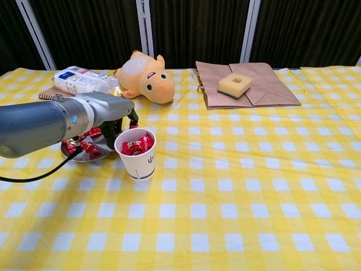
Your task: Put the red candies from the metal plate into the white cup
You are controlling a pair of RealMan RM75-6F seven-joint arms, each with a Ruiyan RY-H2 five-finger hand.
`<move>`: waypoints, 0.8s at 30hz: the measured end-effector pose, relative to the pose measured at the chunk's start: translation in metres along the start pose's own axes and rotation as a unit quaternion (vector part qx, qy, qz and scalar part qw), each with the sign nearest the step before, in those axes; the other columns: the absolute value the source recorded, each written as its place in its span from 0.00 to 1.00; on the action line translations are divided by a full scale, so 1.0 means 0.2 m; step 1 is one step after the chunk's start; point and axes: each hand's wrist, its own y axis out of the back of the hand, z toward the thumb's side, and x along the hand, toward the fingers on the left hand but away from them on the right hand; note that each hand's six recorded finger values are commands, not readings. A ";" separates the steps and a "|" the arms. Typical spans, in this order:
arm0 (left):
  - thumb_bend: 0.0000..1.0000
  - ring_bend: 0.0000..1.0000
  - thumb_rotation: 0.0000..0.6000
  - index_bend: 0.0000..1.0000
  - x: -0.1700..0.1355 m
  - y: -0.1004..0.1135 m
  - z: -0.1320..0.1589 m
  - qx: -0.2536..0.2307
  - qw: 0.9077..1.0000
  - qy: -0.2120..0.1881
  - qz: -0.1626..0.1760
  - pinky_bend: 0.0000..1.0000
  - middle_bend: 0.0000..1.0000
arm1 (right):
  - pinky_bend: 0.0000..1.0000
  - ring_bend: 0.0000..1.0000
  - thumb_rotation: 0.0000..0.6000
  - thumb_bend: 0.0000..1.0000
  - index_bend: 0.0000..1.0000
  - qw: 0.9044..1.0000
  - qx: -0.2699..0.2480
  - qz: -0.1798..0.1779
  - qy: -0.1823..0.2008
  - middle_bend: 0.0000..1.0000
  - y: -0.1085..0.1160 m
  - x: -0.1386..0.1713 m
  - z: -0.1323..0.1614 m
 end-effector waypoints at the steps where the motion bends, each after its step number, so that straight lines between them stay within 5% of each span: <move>1: 0.44 0.96 1.00 0.43 0.00 0.00 0.00 -0.001 1.000 0.000 0.001 0.97 0.92 | 0.00 0.00 1.00 0.42 0.00 1.000 0.000 0.000 0.000 0.00 0.00 0.00 0.00; 24: 0.44 0.96 1.00 0.44 -0.07 0.23 -0.09 -0.030 0.998 -0.003 0.051 0.97 0.92 | 0.00 0.00 1.00 0.42 0.00 1.000 0.002 0.000 0.000 0.00 0.00 0.00 0.00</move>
